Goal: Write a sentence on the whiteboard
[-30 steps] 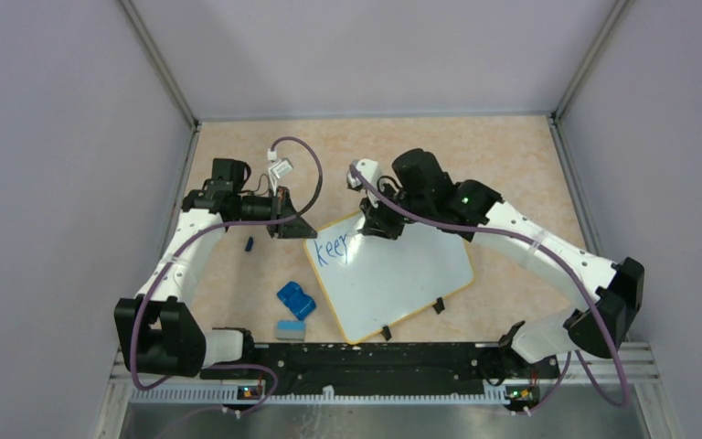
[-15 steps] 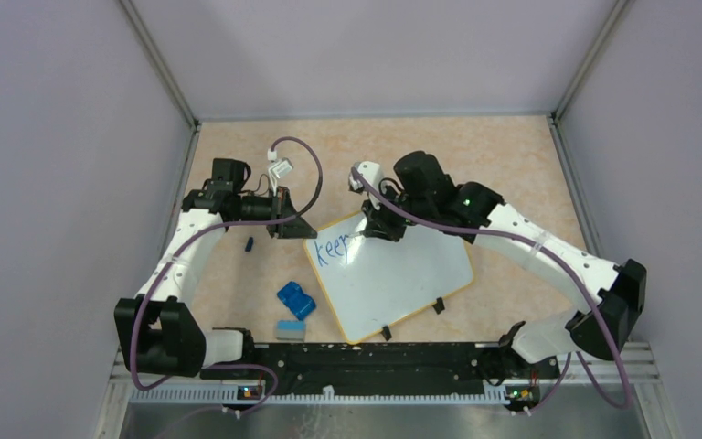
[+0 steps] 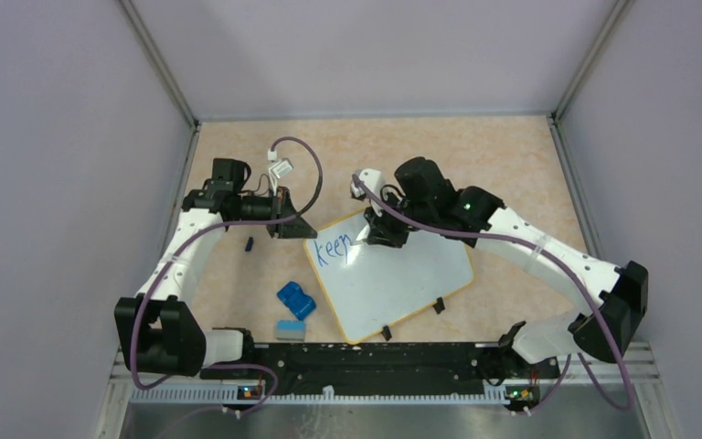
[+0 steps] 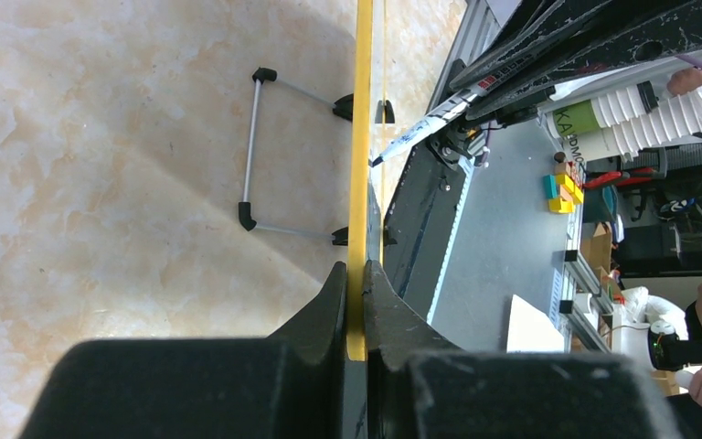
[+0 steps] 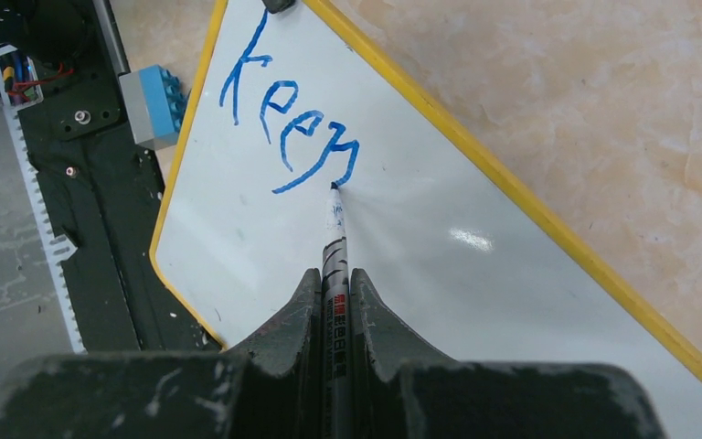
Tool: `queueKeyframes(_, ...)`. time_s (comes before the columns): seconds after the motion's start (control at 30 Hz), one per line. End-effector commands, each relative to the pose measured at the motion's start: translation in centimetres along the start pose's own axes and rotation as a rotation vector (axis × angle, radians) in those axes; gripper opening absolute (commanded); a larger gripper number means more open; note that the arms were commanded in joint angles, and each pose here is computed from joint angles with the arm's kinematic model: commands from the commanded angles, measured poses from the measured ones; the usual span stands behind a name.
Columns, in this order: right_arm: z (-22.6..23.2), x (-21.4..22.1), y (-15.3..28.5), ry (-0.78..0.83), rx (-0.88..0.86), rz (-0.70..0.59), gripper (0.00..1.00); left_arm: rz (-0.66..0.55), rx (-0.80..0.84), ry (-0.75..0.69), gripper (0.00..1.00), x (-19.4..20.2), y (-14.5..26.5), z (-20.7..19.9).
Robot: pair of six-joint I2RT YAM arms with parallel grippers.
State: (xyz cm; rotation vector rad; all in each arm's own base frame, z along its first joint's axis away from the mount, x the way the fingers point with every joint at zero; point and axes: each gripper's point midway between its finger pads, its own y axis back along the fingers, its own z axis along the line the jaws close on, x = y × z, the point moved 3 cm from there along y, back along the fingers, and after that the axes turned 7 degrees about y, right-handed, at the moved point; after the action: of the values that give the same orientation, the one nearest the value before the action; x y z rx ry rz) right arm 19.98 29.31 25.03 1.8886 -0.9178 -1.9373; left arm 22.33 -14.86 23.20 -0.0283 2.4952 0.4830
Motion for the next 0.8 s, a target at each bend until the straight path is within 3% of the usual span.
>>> queueKeyframes(0.0, 0.4, -0.7, -0.7, 0.022, -0.008, -0.025, 0.0, 0.014, -0.008, 0.002, 0.0, 0.3, -0.3, 0.4)
queueKeyframes(0.33, 0.8, -1.6, -0.8, 0.027, -0.034, -0.043, 0.0, 0.012, -0.014, -0.003, 0.0, 0.3, -0.2, 0.4)
queueKeyframes(0.77, 1.1, -4.0, 2.4, 0.034, -0.08, -0.126, 0.0, 0.012, -0.018, -0.007, 0.01, 0.2, -0.2, 0.5)
